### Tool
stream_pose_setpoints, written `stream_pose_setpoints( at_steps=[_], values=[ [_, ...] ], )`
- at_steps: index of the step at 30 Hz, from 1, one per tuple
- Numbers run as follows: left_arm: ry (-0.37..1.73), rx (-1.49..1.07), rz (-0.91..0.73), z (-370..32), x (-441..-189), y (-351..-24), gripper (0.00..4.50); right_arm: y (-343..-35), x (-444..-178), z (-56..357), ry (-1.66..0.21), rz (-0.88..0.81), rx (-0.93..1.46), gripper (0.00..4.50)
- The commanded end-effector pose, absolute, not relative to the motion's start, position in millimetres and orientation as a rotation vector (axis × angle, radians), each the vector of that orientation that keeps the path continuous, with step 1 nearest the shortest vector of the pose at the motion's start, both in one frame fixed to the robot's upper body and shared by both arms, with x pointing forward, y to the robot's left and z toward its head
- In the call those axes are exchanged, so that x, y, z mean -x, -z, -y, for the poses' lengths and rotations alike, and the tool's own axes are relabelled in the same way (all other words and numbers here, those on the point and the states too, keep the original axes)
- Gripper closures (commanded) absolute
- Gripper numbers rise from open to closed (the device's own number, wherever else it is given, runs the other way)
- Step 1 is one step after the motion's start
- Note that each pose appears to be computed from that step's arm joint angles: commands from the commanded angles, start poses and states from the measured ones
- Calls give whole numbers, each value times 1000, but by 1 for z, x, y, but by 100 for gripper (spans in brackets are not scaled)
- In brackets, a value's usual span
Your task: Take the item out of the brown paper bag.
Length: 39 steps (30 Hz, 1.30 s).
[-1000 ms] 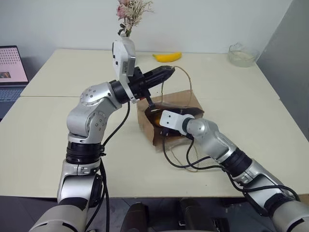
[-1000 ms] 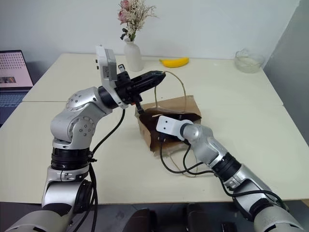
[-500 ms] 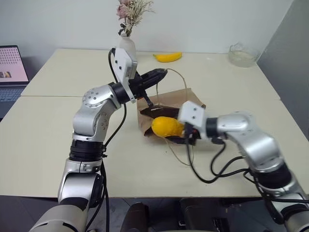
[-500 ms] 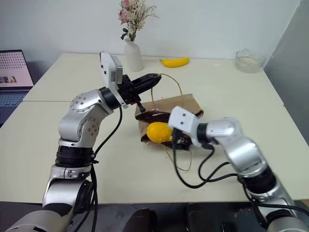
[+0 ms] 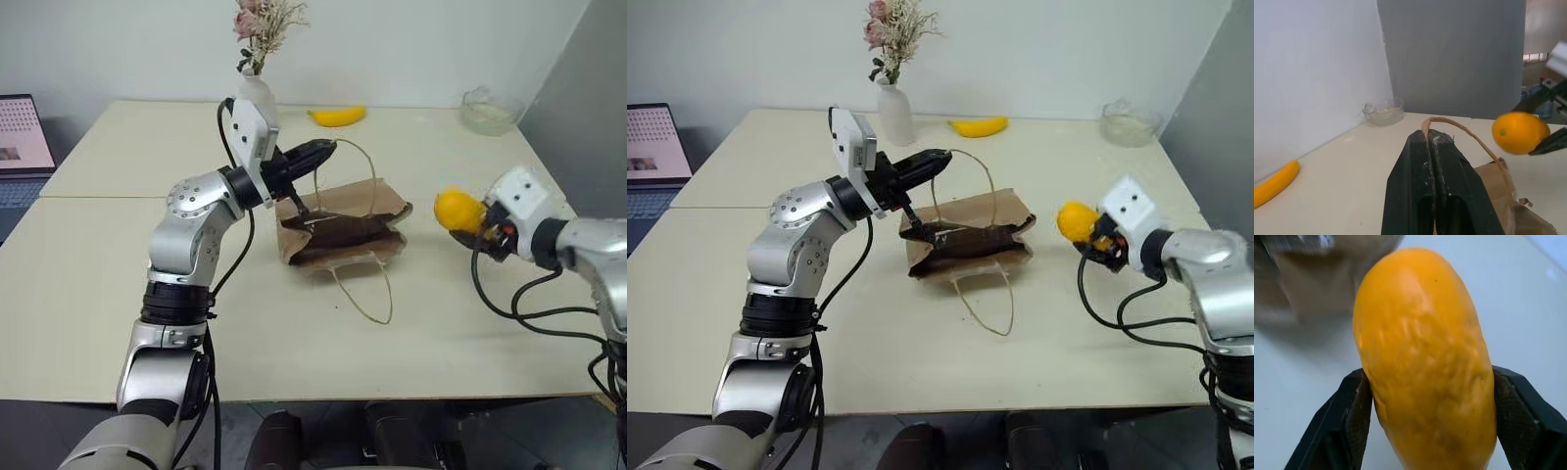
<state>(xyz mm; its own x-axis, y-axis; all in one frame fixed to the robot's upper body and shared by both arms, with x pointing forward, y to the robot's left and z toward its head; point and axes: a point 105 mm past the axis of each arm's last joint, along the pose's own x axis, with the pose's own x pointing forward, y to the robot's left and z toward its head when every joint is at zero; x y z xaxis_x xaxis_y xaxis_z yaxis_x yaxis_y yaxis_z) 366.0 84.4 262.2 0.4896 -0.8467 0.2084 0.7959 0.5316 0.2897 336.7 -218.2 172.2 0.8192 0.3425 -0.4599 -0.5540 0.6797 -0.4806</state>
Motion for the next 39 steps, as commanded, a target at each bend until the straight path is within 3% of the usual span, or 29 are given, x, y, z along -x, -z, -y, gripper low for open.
stream_pose_setpoints(
  at_steps=[1, 2, 6, 7, 10, 14, 17, 20, 23, 28, 31, 34, 39],
  values=[
    [1010, -200, 405, -83, -361, -278, 450, -163, -339, 226, -497, -352, 723, 145],
    [1009, -202, 405, -84, -361, -278, 450, -157, -339, 226, -503, -367, 726, 145],
    [989, -216, 412, -87, -362, -279, 450, -137, -334, 234, -527, -428, 707, 12],
    [985, -215, 412, -89, -362, -279, 450, -138, -332, 234, -537, -428, 701, 2],
    [972, -217, 410, -92, -363, -280, 450, -143, -326, 234, -558, -422, 697, 2],
    [886, -226, 420, -104, -378, -290, 450, -172, -310, 225, -601, -306, 662, 2],
    [845, -252, 406, -110, -392, -290, 450, -209, -287, 172, -735, -82, 382, 2],
    [834, -273, 366, -117, -402, -287, 450, -222, -276, 139, -801, 2, 232, 2],
    [816, -303, 360, -124, -409, -291, 393, -227, -276, 122, -821, 31, 168, 0],
    [795, -334, 356, -138, -410, -296, 231, -228, -281, 113, -825, 35, 156, 0],
    [800, -304, 366, -149, -396, -296, 136, -223, -284, 111, -831, 24, 162, 0],
    [789, -295, 365, -157, -374, -289, 136, -218, -290, 113, -817, 43, 193, 0],
    [493, -324, 306, -188, -342, -257, 136, -211, -306, 119, -789, 148, 238, 0]
  ],
)
